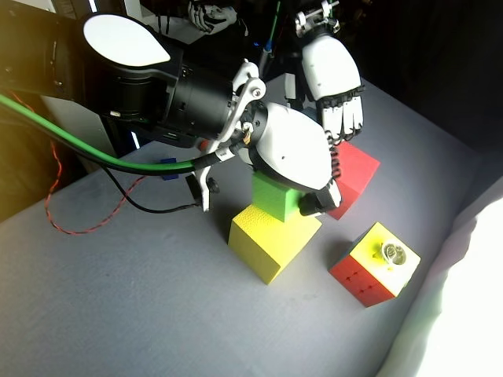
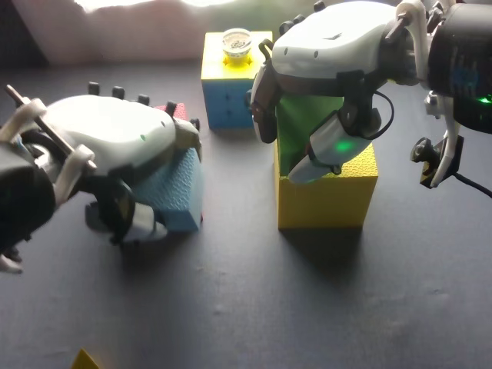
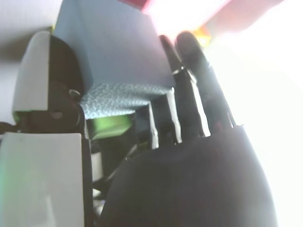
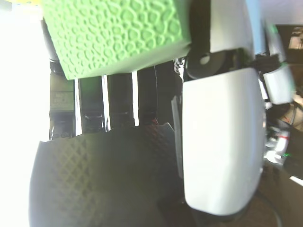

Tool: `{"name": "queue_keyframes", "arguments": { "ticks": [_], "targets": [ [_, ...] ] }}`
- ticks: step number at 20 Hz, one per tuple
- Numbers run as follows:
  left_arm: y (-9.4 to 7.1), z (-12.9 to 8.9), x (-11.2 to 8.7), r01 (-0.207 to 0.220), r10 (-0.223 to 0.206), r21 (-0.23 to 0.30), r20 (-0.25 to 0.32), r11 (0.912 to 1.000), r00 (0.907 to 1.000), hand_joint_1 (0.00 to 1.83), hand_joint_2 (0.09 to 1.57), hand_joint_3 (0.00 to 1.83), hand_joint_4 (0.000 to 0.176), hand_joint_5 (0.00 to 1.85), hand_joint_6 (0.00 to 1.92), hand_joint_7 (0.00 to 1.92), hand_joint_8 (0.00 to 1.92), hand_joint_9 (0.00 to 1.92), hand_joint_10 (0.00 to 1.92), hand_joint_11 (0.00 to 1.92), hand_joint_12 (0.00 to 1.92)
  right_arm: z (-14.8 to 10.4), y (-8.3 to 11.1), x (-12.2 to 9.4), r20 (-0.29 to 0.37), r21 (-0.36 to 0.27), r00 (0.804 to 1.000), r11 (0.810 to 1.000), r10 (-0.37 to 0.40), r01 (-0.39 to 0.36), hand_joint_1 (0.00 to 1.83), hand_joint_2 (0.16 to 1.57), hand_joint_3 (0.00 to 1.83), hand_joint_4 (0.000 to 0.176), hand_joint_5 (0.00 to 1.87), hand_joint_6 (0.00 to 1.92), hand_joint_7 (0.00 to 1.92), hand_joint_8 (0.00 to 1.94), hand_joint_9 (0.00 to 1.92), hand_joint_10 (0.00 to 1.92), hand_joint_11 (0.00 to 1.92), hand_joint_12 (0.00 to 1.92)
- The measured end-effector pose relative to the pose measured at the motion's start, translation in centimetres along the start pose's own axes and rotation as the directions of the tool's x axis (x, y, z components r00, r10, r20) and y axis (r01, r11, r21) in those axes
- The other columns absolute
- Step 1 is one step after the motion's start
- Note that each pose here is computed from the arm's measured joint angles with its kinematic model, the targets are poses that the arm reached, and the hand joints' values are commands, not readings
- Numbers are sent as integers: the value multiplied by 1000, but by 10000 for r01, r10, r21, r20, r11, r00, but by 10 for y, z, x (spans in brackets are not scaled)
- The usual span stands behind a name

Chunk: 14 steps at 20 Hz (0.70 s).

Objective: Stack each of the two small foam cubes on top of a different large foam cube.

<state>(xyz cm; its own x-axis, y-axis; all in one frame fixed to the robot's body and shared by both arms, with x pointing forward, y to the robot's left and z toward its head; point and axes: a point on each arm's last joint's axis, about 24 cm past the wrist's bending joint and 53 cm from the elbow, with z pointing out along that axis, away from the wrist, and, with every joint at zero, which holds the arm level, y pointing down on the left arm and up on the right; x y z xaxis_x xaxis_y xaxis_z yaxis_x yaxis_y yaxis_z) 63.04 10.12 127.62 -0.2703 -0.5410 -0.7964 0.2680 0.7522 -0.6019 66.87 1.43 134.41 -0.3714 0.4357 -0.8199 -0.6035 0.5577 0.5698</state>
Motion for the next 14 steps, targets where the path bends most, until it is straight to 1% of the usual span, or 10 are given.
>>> {"name": "queue_keyframes", "arguments": {
  "ticks": [1,2,4,6,8,9,10,11,13,14],
  "targets": [
    [1,1,-7,27,-26,-30,157,10000,9999,1172,1270,0,0,730,1199,696,1648,508,1468,289,1665,0,1,-1,21,-10,10000,10000,4,-4,1238,1093,0,0,1041,787,1032,1038,907,877,610,1415],
    [0,2,-15,-123,123,-4,409,9999,9991,1174,1267,0,0,737,1188,699,1642,512,1470,293,1668,0,2,-2,46,-36,10000,10000,15,-15,1243,1092,0,0,1027,794,1048,1028,910,876,615,1414],
    [1,3,-18,-152,152,-4,489,9999,9987,1166,1275,2,0,729,1208,677,1666,488,1476,268,1675,1,3,-2,33,-65,10000,10000,19,-19,1244,1094,0,0,1049,745,1026,1083,907,938,625,1432],
    [2,4,-19,-118,118,9,489,9999,9987,1167,1278,0,0,721,1216,679,1671,488,1481,270,1683,1,3,-2,34,-61,10000,10000,23,-22,1248,1086,0,0,1056,735,1048,1044,919,898,634,1405],
    [5,8,-25,-177,174,66,546,9998,9984,1168,1272,0,0,734,1202,687,1653,507,1474,289,1686,1,2,-5,98,-45,9999,10000,24,-23,1244,1095,1,0,1040,756,1026,1080,908,866,596,1422],
    [6,9,-26,-202,198,81,541,9998,9983,1166,1269,0,0,746,1197,683,1648,504,1467,291,1671,1,1,-6,110,-34,9999,10000,20,-20,1246,1092,0,0,1038,762,1043,1053,919,855,599,1421],
    [8,12,-27,-204,198,95,522,9997,9984,1168,1270,0,0,745,1192,680,1656,501,1471,302,1669,1,1,-6,119,-18,9999,10000,24,-24,1237,1097,1,0,1030,795,1022,1067,911,875,578,1444],
    [9,15,-31,-166,158,138,549,9998,9984,1170,1270,0,0,742,1191,685,1655,496,1469,284,1663,1,0,-7,124,-12,9999,10000,40,-39,1240,1097,0,0,1058,743,1004,1105,905,903,592,1439],
    [10,19,-37,-339,320,283,645,9990,9974,1171,1265,0,0,751,1182,692,1641,506,1466,271,1669,1,0,-7,122,-16,9999,10000,85,-85,1238,1092,1,0,1051,771,1022,1060,920,885,611,1388],
    [11,21,-39,-383,362,300,664,9988,9971,1177,1256,0,0,764,1166,711,1614,534,1452,316,1629,1,0,-7,132,0,9999,10000,93,-93,1242,1086,1,0,1076,722,1025,1065,906,921,602,1407]
  ]
}}
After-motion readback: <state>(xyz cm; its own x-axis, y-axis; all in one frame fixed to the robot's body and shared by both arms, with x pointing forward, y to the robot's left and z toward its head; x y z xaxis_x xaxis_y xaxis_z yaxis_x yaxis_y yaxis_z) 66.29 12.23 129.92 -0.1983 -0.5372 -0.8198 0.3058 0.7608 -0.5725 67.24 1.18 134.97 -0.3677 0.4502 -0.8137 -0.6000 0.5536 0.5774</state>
